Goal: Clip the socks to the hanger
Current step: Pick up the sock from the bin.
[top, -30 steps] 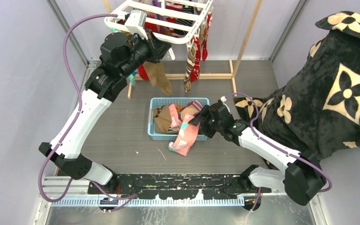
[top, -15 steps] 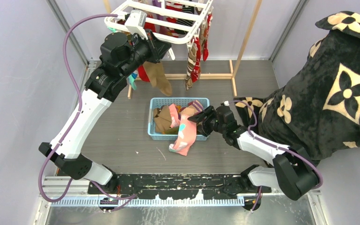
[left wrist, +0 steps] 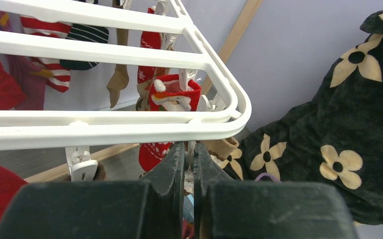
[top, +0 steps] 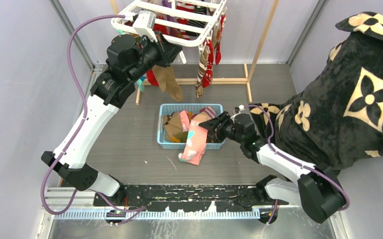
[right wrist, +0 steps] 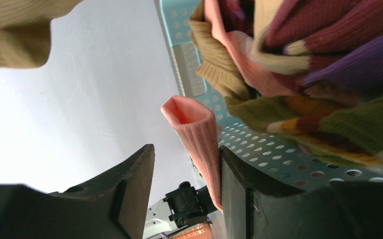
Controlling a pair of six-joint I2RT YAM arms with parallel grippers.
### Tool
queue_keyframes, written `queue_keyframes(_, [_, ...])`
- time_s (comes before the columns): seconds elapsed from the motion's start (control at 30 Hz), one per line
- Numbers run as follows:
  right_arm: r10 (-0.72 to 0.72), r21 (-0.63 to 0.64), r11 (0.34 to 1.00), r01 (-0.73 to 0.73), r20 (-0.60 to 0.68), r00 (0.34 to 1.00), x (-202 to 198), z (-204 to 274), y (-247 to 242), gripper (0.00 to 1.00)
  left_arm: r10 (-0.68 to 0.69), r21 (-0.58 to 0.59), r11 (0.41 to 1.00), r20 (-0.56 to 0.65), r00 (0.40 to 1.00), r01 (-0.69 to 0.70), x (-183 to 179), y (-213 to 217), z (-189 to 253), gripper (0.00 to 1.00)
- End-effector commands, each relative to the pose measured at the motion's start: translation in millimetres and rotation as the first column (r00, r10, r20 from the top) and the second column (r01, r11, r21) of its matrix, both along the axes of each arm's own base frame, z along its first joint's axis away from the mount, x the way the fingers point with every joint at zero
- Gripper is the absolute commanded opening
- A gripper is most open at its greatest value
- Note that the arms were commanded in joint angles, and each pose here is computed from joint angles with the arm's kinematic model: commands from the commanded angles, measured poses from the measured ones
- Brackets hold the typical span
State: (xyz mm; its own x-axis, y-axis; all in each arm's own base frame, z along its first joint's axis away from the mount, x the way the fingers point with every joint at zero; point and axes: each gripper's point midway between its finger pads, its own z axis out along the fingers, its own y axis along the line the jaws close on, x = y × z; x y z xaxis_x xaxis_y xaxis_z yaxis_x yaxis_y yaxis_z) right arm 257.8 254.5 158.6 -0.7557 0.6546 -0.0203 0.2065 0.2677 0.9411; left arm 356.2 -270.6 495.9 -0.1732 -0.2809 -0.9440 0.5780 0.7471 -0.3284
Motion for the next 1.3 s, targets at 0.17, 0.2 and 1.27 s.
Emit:
queue_keyframes(0.17, [0.009,-0.078,0.997,0.0,0.121,0.993,1.6,26.5,-8.3,0.5,0.008,-0.018,1.0,0.045,0.999,-0.007,-8.8,8.9,17.2,0.0])
queue_keyframes(0.2, [0.016,-0.069,0.998,-0.008,0.122,0.992,2.8,26.7,-5.7,0.5,0.006,-0.019,1.0,0.046,0.999,-0.005,-9.3,8.7,17.6,0.0])
queue_keyframes(1.27, [0.042,-0.125,0.992,0.019,0.462,0.886,29.7,91.7,0.3,0.04,0.008,-0.008,1.0,0.045,0.999,-0.008,-9.7,10.1,16.3,0.0])
